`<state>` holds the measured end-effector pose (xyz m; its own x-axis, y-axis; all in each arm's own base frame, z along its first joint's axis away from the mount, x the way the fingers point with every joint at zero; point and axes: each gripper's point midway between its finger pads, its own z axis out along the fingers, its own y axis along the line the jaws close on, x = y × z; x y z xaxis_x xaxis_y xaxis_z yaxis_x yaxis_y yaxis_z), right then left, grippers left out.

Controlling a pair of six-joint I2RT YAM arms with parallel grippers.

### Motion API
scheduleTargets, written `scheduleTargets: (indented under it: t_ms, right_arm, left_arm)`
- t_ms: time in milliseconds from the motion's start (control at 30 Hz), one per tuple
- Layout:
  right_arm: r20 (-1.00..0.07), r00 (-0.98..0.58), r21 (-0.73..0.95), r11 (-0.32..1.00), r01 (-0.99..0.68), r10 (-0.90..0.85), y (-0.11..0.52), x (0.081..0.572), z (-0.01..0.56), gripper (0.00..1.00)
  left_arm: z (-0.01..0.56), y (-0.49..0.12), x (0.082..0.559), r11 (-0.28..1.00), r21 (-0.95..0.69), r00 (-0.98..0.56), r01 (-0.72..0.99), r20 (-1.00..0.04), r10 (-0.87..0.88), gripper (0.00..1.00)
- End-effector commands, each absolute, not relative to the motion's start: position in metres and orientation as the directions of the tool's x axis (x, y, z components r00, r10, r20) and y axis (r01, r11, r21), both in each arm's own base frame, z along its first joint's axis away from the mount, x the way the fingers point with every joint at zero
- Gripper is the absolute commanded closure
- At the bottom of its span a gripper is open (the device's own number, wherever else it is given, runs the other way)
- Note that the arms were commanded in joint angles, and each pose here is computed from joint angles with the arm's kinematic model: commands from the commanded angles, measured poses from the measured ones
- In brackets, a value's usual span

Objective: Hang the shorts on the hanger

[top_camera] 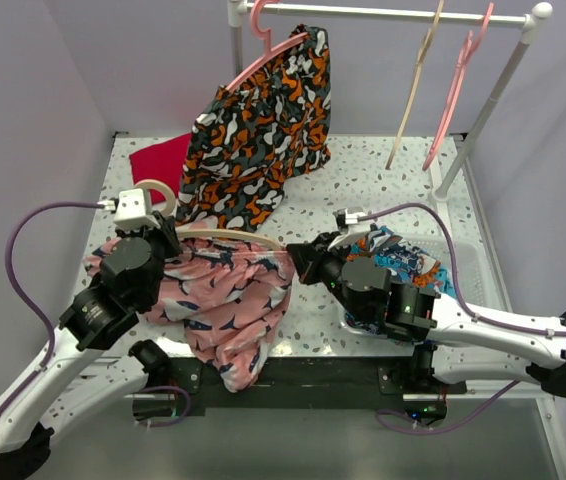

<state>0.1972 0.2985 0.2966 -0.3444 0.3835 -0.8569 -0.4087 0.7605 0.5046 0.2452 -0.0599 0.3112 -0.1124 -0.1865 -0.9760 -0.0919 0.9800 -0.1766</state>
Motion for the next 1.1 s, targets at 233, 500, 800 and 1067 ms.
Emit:
scheduleTargets:
  t_ms: [233, 500, 800, 1067]
  right_arm:
    - [-0.917, -0.227, 0.398, 0.738, -0.544, 0.328, 0.341, 0.207, 0.413, 1.00]
    - [-0.942, -0.215, 0.336, 0.696, -0.635, 0.259, 0.392, 0.208, 0.450, 1.00]
    - [-0.938, -0.159, 0.330, 0.658, -0.676, 0.308, 0.392, 0.203, 0.513, 1.00]
    - [-0.957, -0.136, 0.271, 0.630, -0.728, 0.255, 0.346, 0.178, 0.534, 0.76]
  left_arm:
    - [0.344, -0.062, 0.250, 0.986, -0.156, -0.050, -0.064, -0.986, -0.159, 1.00]
    - [0.398, -0.087, 0.256, 0.980, -0.188, -0.002, 0.065, -0.982, -0.188, 1.00]
    - [0.461, -0.108, 0.259, 0.962, -0.216, 0.019, 0.166, -0.975, -0.222, 1.00]
    - [0.501, -0.105, 0.246, 0.961, -0.161, 0.073, 0.225, -0.981, -0.181, 1.00]
